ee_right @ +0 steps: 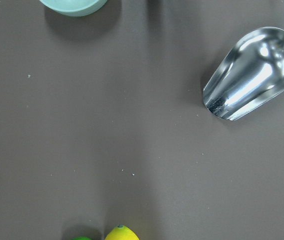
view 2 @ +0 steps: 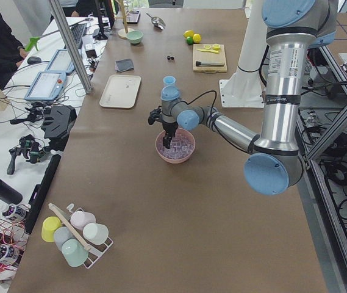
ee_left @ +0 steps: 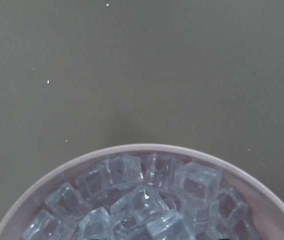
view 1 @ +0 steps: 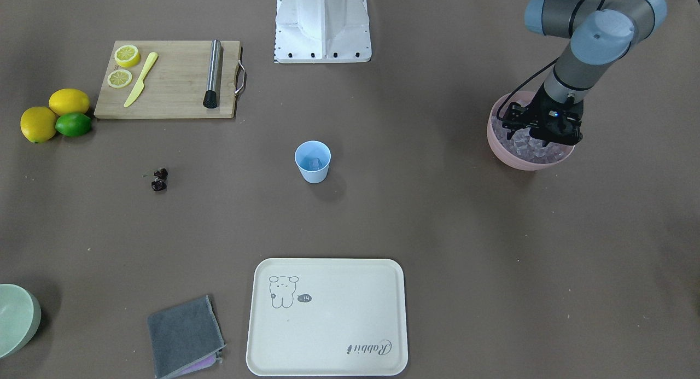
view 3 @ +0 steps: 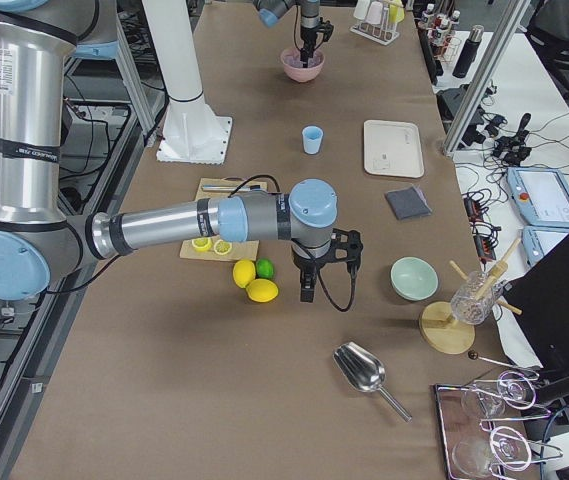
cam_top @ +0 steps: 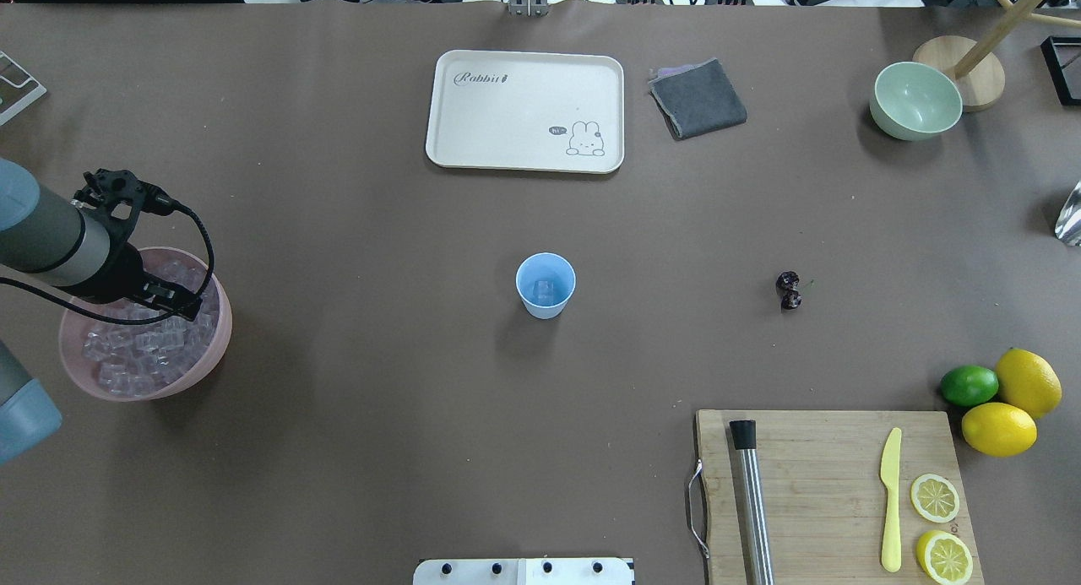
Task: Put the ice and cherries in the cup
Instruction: 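Lower the left gripper into the pink bowl toward the ice cubes, then close the left gripper on an ice cube in the bowl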
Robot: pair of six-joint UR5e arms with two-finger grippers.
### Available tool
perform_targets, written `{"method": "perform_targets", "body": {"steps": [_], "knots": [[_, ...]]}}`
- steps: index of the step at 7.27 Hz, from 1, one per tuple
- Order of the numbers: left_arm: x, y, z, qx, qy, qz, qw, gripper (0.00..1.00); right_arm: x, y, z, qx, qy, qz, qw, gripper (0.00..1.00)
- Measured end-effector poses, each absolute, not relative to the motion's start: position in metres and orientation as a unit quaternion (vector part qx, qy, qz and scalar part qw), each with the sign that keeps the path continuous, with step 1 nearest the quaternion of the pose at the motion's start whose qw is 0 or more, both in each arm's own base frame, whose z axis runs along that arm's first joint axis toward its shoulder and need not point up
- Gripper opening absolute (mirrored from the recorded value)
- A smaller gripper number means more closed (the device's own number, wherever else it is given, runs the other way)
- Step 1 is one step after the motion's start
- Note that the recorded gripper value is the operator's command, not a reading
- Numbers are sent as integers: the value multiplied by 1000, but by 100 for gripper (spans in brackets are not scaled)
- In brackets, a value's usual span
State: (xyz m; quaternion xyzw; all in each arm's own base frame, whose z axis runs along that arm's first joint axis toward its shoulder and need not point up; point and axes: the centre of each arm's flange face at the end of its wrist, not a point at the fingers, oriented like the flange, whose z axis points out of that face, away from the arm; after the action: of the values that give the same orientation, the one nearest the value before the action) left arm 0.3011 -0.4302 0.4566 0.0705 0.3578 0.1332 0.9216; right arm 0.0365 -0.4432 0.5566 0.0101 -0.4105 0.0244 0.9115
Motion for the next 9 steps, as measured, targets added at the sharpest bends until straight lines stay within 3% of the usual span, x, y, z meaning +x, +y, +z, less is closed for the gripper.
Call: {"method": "perform_targets", "body": {"steps": [3,5,9], "knots": [[301,-430,458,69,357,133,922,78,36,-444,554,12,-411,23,911,100],[301,-430,460,68,356,133,922,55,36,-444,553,13,-411,23,911,100],[299,-428,461,67,355,132,923,51,36,-443,550,16,-412,21,911,100]]}}
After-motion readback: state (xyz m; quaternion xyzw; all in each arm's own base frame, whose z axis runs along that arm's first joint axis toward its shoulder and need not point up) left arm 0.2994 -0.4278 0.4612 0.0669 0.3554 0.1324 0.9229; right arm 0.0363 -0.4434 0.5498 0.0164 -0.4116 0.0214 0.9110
